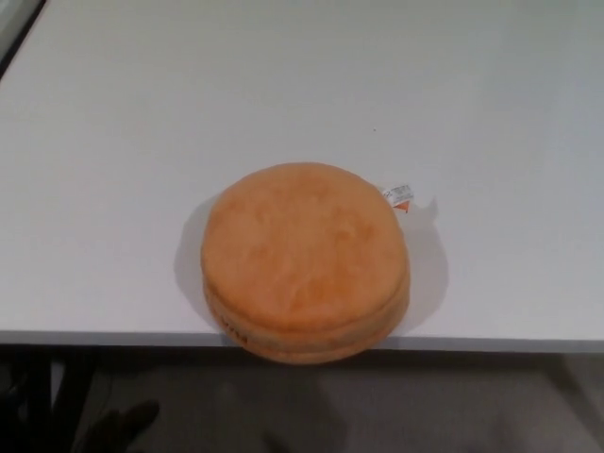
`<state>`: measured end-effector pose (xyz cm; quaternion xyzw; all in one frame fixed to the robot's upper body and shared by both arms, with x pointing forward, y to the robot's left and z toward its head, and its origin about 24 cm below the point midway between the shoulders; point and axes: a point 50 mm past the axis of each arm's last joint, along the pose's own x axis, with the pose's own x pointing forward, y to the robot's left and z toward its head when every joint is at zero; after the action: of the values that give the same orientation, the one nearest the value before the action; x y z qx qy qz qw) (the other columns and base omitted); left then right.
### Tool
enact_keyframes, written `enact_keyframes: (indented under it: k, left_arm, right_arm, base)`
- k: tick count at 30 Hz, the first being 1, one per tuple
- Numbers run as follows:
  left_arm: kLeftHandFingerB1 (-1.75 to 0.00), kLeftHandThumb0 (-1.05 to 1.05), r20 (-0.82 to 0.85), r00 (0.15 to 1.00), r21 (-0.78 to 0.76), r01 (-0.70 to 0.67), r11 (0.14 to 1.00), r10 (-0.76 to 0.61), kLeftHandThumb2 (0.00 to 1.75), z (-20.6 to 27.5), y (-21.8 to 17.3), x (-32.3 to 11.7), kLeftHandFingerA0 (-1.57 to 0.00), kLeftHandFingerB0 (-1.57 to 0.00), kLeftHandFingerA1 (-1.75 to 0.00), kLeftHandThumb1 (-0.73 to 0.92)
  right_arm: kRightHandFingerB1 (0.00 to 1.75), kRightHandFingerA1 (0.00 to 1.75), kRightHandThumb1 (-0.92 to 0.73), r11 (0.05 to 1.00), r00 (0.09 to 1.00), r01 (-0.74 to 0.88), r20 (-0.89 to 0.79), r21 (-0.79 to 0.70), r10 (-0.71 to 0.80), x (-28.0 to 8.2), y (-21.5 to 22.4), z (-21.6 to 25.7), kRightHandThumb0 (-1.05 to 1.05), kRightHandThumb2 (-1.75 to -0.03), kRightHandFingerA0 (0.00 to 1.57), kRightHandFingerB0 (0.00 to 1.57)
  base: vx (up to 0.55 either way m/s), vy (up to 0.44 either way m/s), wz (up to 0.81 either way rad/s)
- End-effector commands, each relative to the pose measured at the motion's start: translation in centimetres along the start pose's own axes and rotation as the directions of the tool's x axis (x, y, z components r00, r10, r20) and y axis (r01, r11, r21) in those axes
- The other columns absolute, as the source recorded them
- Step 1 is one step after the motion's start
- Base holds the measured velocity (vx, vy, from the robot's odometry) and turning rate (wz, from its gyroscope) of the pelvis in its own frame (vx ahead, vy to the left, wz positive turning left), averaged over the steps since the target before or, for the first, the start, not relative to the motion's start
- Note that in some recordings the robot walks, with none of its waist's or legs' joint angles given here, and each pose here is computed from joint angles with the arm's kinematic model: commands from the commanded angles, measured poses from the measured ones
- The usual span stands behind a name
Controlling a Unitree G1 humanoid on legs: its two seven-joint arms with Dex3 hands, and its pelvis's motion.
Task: A soft plate is kept in the center of the table close to the robot and the robot uses its left hand to pick up the plate, turns it upside down and places it back on the table
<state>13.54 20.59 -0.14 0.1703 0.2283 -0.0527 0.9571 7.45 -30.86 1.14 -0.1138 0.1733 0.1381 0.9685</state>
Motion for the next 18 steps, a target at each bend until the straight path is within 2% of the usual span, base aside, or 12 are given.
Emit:
enact_keyframes:
  k: [1,5,9,10,11,12,13,16,17,18]
  left_arm:
    - [-0.27,-0.92,0.260,0.965,0.020,0.025,0.999,-0.030,0.69,-3.5,-0.3,-5.1,-0.18,-0.15,-0.39,0.91]
    - [-0.29,-0.89,0.229,0.973,-0.140,0.040,0.989,-0.007,0.68,-5.5,-1.3,-5.5,-0.18,-0.18,-0.42,0.90]
    - [-0.29,-0.89,0.210,0.978,-0.145,0.028,0.989,0.003,0.68,-6.3,-1.2,-5.3,-0.19,-0.19,-0.42,0.90]
    - [-0.30,-0.89,0.201,0.979,-0.168,0.024,0.986,0.010,0.68,-6.5,-1.1,-5.0,-0.19,-0.20,-0.43,0.90]
    - [-0.31,-0.89,0.205,0.979,-0.181,0.025,0.983,0.013,0.68,-6.5,-1.1,-4.8,-0.18,-0.20,-0.44,0.89]
    - [-0.31,-0.89,0.211,0.977,-0.195,0.027,0.980,0.015,0.68,-6.5,-1.0,-4.5,-0.18,-0.20,-0.44,0.89]
    - [-0.30,-0.90,0.222,0.975,-0.198,0.026,0.980,0.019,0.68,-6.4,-0.9,-4.2,-0.19,-0.21,-0.43,0.90]
    - [-0.30,-0.90,0.230,0.973,-0.199,0.019,0.980,0.028,0.68,-6.3,-0.9,-4.1,-0.20,-0.21,-0.42,0.90]
    - [-0.30,-0.91,0.234,0.972,-0.194,0.017,0.981,0.029,0.68,-6.3,-0.8,-4.0,-0.20,-0.21,-0.43,0.90]
    - [-0.31,-0.91,0.236,0.971,-0.190,0.017,0.982,0.029,0.68,-6.3,-0.7,-4.1,-0.21,-0.22,-0.43,0.89]
  right_arm:
    - [0.31,0.44,-0.74,0.991,0.997,0.076,0.012,-0.109,-0.076,-1.1,-0.9,-0.6,-0.82,-1.11,0.04,0.01]
    - [0.30,0.44,-0.74,0.988,0.997,0.077,-0.002,-0.137,-0.078,-1.4,-1.0,-0.4,-0.80,-1.12,0.04,0.02]
    - [0.30,0.47,-0.77,0.990,0.997,0.073,0.005,-0.117,-0.073,-1.5,-0.7,-0.5,-0.87,-1.12,0.14,0.00]
    - [0.32,0.40,-0.78,0.988,0.997,0.074,0.002,-0.136,-0.074,-1.5,-0.7,-0.4,-0.88,-1.01,0.07,0.08]
    - [0.23,0.31,-0.92,0.986,0.997,0.077,0.000,-0.149,-0.078,-1.4,-0.8,-0.4,-0.83,-0.74,0.15,0.12]
    - [0.23,0.31,-0.92,0.983,0.997,0.081,-0.003,-0.164,-0.082,-1.3,-0.9,-0.3,-0.83,-0.74,0.15,0.12]
    - [0.32,0.43,-0.78,0.983,0.996,0.085,0.009,-0.163,-0.085,-1.1,-1.0,-0.2,-0.81,-1.08,0.08,0.06]
    - [0.36,0.44,-0.76,0.985,0.996,0.094,0.020,-0.147,-0.093,-1.0,-1.0,-0.2,-0.81,-1.08,0.10,0.06]
    - [0.23,0.32,-0.92,0.987,0.996,0.094,0.022,-0.132,-0.092,-0.9,-1.0,-0.2,-0.82,-0.71,0.16,0.11]
    - [0.34,0.44,-0.76,0.989,0.996,0.093,0.021,-0.111,-0.091,-0.9,-0.8,-0.5,-0.83,-1.09,0.11,0.05]
  base:
    - [0.00,0.000,0.00]
    - [0.00,0.000,0.00]
    - [0.00,0.000,0.00]
    - [0.00,0.000,0.00]
    - [0.00,0.000,0.00]
    - [0.00,0.000,0.00]
    - [0.00,0.000,0.00]
    - [0.00,0.000,0.00]
    - [0.00,0.000,0.00]
    - [0.00,0.000,0.00]
